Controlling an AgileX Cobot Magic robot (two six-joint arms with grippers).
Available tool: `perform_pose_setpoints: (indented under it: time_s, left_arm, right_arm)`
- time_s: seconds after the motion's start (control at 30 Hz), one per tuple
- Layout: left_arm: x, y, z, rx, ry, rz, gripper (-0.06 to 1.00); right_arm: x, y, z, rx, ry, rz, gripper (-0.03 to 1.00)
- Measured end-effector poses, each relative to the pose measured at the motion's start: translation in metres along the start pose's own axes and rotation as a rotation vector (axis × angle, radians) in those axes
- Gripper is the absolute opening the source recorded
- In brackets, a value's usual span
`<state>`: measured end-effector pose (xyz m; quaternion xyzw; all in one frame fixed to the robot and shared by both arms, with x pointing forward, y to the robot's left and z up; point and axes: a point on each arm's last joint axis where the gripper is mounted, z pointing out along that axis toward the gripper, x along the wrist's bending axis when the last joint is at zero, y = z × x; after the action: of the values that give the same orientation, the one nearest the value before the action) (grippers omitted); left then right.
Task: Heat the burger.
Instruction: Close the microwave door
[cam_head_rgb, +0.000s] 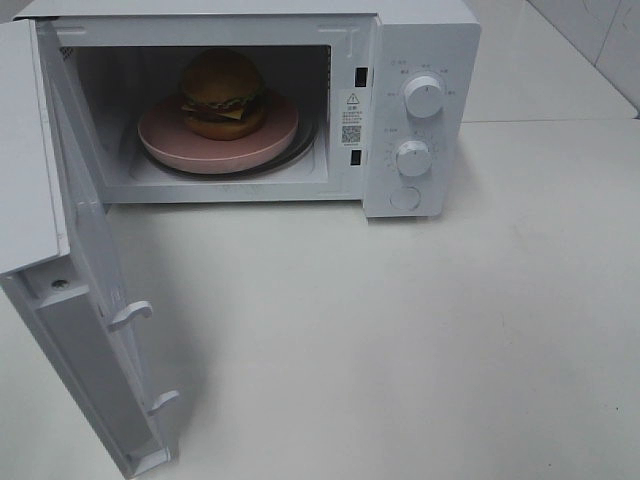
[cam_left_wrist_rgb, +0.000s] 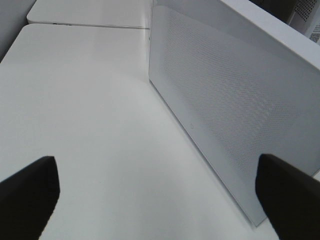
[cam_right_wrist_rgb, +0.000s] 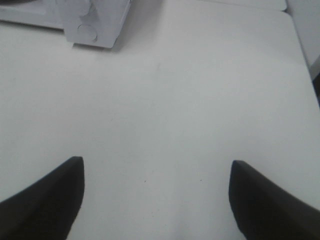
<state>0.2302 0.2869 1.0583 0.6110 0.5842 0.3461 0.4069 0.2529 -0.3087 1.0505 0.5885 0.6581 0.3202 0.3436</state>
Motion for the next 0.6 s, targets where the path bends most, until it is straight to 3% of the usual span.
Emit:
perform_pose_setpoints:
  time_s: [0.27,0.6]
  left_arm:
    - [0.000,0.000,0.000,0.000,0.000,0.000,0.99]
    - [0.000,0.000,0.000,0.000,0.000,0.000,0.99]
  right_arm:
    - [-0.001,-0.010,-0.016,-0.101,-0.124,0.093,0.75]
    - [-0.001,-0.011,-0.017,-0.103,-0.151,0.110,0.75]
